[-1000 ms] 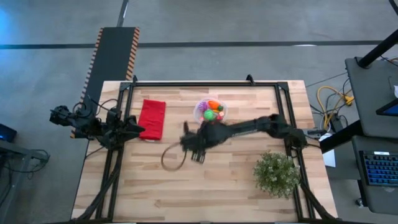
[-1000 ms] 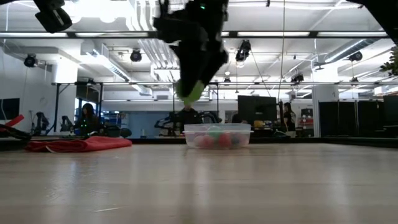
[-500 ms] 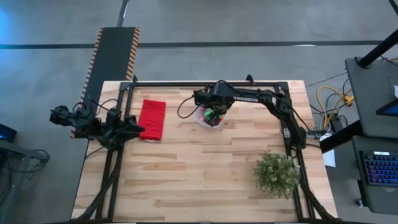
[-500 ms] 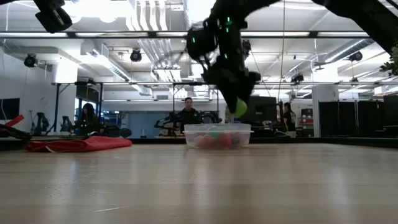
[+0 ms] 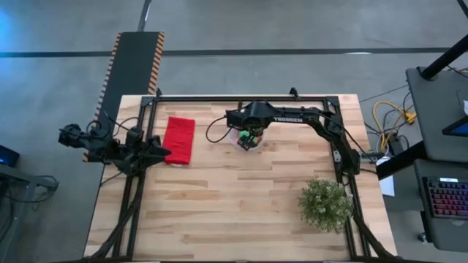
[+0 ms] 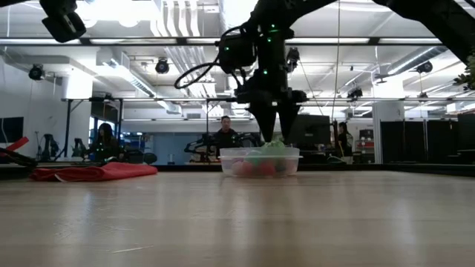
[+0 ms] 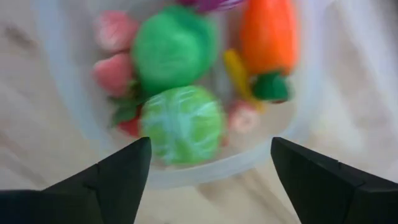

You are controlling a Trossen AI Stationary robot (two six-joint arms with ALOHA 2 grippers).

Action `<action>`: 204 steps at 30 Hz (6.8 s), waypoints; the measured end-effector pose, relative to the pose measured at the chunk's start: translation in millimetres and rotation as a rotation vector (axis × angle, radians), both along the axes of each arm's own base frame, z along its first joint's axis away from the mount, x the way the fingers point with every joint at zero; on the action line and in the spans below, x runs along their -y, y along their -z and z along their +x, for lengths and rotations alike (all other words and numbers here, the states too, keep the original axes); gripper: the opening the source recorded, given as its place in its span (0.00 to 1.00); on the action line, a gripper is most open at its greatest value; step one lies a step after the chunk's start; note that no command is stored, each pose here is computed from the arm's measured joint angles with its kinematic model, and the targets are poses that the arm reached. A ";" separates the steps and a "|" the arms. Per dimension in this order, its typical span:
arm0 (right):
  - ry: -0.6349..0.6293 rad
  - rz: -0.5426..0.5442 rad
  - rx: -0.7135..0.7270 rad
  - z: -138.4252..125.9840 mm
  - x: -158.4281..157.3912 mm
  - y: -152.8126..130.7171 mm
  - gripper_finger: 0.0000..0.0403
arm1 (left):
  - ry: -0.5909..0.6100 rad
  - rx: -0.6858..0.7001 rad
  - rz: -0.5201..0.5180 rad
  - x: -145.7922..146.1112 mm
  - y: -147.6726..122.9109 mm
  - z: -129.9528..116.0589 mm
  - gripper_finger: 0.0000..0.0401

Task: Pick and placing Produce into tupperware
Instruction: Return to Home Position

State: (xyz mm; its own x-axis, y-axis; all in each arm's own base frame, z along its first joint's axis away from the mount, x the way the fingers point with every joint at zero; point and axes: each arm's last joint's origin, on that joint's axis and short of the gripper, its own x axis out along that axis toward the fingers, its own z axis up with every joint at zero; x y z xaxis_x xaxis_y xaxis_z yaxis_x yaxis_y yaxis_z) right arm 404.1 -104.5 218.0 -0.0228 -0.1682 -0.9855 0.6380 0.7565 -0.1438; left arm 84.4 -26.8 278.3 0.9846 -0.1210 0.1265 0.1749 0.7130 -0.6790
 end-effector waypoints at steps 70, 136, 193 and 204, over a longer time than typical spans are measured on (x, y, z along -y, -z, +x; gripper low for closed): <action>-0.387 -0.264 1.915 -296.0 -103.5 8.7 0.82 | -0.086 0.113 0.286 -0.7 67.9 0.9 0.48; -0.288 -0.074 1.543 -295.5 -102.7 51.2 0.84 | -0.160 -0.072 0.141 -0.8 107.0 10.7 0.48; -0.288 -0.074 1.544 -295.5 -102.7 51.0 0.84 | -0.159 -0.073 0.142 -0.7 107.3 10.8 0.48; -0.288 -0.074 1.544 -295.5 -102.7 51.0 0.84 | -0.159 -0.072 0.142 -0.7 107.2 10.8 0.48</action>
State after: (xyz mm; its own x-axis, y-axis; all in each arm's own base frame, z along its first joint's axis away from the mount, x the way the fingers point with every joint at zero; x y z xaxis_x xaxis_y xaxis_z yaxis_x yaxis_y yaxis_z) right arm 108.5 -1.8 166.9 0.9992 -0.0368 -0.0158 0.0400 0.8949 0.4444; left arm 95.1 -26.1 171.1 0.9986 0.0246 0.0478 0.0075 0.8168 -0.5768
